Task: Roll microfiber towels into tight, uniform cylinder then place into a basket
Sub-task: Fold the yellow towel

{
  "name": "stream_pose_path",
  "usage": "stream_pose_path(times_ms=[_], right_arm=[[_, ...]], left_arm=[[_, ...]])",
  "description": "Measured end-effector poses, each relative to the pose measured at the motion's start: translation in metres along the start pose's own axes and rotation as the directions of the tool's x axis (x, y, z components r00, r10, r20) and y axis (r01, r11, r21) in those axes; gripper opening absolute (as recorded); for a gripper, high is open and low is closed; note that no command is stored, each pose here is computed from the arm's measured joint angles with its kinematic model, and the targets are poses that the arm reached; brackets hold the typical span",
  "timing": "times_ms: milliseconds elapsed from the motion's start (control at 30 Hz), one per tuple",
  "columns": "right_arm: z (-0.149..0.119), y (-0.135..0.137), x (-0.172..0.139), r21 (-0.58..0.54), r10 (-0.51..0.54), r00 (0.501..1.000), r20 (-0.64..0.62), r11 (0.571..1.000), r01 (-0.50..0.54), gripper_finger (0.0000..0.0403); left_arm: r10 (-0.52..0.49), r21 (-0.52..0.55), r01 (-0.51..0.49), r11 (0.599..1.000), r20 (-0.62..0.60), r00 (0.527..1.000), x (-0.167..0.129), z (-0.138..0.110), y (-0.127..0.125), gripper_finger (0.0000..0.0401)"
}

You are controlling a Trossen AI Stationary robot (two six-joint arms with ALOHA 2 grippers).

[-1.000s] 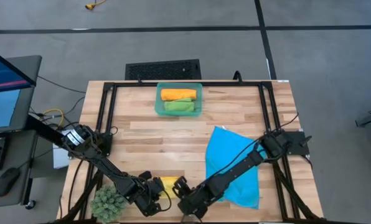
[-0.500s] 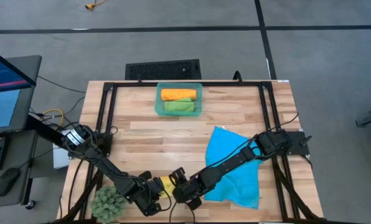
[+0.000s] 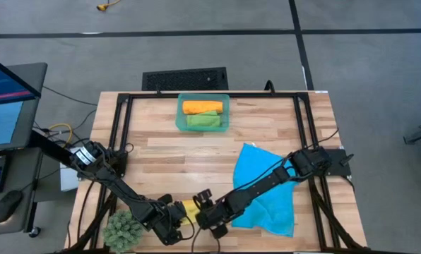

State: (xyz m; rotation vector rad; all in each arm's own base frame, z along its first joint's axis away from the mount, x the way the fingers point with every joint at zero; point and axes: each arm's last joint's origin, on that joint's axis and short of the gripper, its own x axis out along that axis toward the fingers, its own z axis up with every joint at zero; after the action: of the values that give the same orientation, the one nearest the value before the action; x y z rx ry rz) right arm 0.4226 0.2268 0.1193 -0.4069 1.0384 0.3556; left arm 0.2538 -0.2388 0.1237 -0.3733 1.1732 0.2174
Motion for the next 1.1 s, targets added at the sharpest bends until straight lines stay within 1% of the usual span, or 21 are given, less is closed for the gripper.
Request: stream_pose_path(times_ms=[67,167,300,367,467,533,633,700,833,900,967,1100], right_arm=[[0.000,-0.002,0.000,0.036,-0.002,1.000,-0.001,0.999,0.002,0.0126],[0.000,-0.004,0.001,0.075,0.000,1.000,-0.001,0.997,0.000,0.0084],[-0.001,-0.003,0.001,0.114,0.001,1.000,-0.002,0.993,-0.001,0.0032],[-0.001,-0.003,0.001,0.132,0.001,1.000,-0.002,0.991,-0.001,0.0018],[-0.001,-0.003,0.001,0.148,0.002,1.000,-0.002,0.989,-0.001,0.0017],[-0.001,-0.003,0.001,0.148,0.004,1.000,-0.002,0.989,-0.003,0.0022],[-0.001,-0.002,0.001,0.149,0.008,1.000,-0.002,0.989,-0.008,0.0036],[-0.001,-0.002,0.001,0.152,0.009,1.000,-0.002,0.988,-0.009,0.0036],[-0.001,-0.005,0.001,0.178,0.040,0.999,-0.001,0.983,-0.039,0.0018],[-0.001,-0.007,0.001,0.188,0.061,0.998,0.000,0.980,-0.060,0.0017],[-0.001,-0.008,0.001,0.189,0.058,0.998,0.000,0.980,-0.057,0.0018],[-0.001,-0.009,0.002,0.200,0.057,0.998,0.000,0.978,-0.056,0.0032]], left_arm=[[0.000,0.009,0.000,1.000,0.002,1.000,0.000,0.000,0.000,0.0074],[-0.003,0.051,0.003,0.999,0.004,1.000,0.000,0.000,0.000,0.0093],[0.000,0.061,-0.002,0.998,0.029,1.000,0.000,0.000,-0.001,0.0132],[-0.001,0.056,-0.001,0.998,0.033,0.999,0.000,0.000,-0.002,0.0153],[-0.007,0.067,0.005,0.998,0.035,0.999,0.000,0.001,-0.002,0.0180],[-0.022,0.118,0.017,0.993,0.040,0.999,0.000,0.002,-0.003,0.0190],[-0.042,0.177,0.031,0.984,0.055,0.998,-0.002,0.001,-0.009,0.0194],[-0.025,0.221,0.010,0.975,0.066,0.998,-0.007,-0.001,-0.014,0.0192],[0.038,0.291,-0.062,0.955,0.086,0.996,-0.024,-0.006,-0.027,0.0185],[0.041,0.321,-0.077,0.944,0.117,0.992,-0.032,-0.008,-0.033,0.0183],[0.040,0.363,-0.096,0.927,0.158,0.987,-0.038,-0.010,-0.039,0.0183],[0.030,0.444,-0.134,0.886,0.234,0.972,-0.045,-0.016,-0.045,0.0182]])
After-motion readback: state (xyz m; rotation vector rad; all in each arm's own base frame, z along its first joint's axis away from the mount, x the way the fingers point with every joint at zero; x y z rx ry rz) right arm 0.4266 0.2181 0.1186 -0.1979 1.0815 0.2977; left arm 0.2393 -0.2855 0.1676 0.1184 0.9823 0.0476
